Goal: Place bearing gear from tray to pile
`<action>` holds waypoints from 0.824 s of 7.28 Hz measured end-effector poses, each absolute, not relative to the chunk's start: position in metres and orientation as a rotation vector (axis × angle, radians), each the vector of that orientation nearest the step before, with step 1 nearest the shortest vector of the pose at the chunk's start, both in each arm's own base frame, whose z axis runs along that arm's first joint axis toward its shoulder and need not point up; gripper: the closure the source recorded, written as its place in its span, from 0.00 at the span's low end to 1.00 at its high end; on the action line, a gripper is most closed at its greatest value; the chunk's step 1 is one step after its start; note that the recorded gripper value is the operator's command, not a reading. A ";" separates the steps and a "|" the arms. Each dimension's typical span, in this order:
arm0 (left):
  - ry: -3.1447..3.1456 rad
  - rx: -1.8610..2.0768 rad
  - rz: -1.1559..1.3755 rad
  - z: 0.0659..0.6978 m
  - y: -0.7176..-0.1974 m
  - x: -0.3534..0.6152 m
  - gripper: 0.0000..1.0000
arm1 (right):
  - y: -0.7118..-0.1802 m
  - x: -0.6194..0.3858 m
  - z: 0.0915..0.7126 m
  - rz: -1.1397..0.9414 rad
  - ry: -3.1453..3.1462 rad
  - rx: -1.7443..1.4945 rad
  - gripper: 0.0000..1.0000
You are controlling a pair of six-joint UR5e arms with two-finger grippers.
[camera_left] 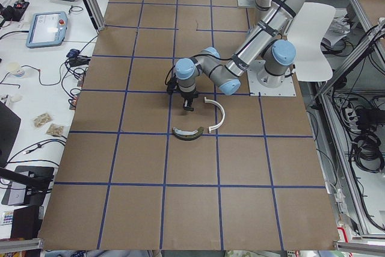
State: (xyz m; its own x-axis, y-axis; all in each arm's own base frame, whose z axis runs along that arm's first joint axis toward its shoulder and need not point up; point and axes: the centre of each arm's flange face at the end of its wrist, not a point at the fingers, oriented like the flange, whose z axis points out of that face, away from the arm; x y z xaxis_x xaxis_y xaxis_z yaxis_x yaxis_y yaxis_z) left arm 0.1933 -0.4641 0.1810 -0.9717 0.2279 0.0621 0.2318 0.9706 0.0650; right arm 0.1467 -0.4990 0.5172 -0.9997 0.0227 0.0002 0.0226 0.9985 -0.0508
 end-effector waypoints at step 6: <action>-3.121 -0.387 -0.032 0.221 -0.487 0.188 0.00 | -0.498 0.147 0.517 0.080 -3.141 -0.034 0.00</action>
State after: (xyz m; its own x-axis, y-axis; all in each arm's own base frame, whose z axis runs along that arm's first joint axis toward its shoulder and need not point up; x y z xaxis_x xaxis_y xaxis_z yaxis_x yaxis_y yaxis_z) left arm 0.1878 -0.4867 0.2209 -0.9697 0.2442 -0.0010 0.2441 0.9695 0.0208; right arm 0.1472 -0.4985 0.5168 -0.9998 0.0217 -0.0007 0.0217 0.9985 -0.0508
